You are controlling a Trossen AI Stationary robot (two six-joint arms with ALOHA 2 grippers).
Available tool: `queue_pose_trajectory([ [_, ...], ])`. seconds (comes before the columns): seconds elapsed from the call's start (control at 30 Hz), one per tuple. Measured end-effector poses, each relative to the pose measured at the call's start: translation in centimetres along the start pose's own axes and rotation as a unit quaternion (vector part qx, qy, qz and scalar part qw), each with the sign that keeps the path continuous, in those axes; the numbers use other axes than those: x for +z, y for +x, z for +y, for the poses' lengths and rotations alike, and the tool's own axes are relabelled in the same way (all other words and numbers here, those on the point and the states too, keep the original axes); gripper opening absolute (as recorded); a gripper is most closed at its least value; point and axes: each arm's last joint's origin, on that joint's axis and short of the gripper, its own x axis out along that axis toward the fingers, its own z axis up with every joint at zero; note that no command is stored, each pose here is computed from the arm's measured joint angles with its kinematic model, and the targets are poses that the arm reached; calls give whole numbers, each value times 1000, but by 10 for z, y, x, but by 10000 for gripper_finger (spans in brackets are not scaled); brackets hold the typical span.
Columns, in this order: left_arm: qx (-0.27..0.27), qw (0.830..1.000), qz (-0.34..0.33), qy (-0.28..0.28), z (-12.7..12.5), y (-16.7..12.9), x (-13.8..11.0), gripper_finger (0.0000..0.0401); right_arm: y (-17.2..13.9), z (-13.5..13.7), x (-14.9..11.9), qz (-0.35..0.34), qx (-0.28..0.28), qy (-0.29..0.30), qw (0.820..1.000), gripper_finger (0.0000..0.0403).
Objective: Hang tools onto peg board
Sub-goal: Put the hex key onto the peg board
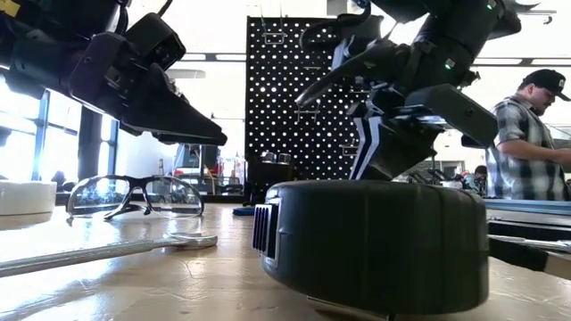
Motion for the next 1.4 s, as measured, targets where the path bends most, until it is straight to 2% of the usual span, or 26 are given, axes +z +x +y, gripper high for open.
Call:
queue_pose_trajectory([
  [0.43,4,1000,21,18,1,0,-4,184,-8,-3,12,2,-18,-5,1000,1],
  [0.97,7,999,39,35,2,0,-8,184,-9,-6,13,0,-29,-1,1000,1],
  [1.2,7,999,38,38,2,0,-8,184,-21,-9,15,-3,-19,2,1000,0],
  [1.3,6,999,38,38,2,0,-8,184,-27,-11,14,1,-19,4,1000,3],
  [1.4,6,999,37,37,1,0,-7,184,-29,-11,14,4,-13,3,1000,27],
])
